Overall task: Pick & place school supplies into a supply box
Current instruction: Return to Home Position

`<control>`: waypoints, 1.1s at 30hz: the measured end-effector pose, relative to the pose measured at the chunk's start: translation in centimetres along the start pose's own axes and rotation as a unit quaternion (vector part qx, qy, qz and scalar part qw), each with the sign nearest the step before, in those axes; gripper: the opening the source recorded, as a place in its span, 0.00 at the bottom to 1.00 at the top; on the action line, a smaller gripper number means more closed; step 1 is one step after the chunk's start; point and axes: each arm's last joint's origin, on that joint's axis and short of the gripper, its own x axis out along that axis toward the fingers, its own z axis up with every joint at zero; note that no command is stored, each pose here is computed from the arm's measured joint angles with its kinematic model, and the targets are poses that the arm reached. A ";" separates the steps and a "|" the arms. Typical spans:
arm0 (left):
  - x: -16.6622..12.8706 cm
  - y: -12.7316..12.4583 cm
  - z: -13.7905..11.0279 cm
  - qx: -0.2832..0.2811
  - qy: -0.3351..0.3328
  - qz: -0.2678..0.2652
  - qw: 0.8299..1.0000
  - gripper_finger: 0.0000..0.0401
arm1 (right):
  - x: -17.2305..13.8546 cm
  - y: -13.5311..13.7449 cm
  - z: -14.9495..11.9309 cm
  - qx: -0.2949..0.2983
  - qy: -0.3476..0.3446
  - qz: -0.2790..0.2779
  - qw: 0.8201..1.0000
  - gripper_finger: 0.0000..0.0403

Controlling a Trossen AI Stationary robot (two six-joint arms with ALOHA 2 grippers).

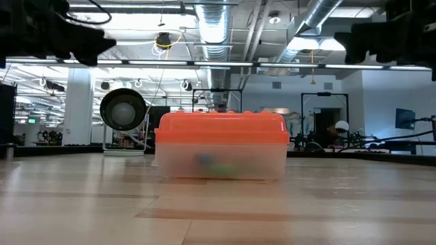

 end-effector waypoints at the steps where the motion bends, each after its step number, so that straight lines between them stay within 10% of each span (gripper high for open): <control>1: 0.0 0.0 -0.3 -0.001 0.004 -0.002 1.000 0.50 | -0.3 -0.1 -0.3 0.007 -0.001 -0.010 1.000 0.48; 15: -0.1 0.5 -1.5 -0.001 0.022 -0.032 0.999 0.50 | -2.4 0.8 -1.1 0.024 0.003 0.027 0.999 0.48; 33: 0.4 -0.2 -2.5 -0.015 0.009 -0.011 1.000 0.50 | -1.6 2.5 -1.1 0.036 0.038 -0.080 0.995 0.48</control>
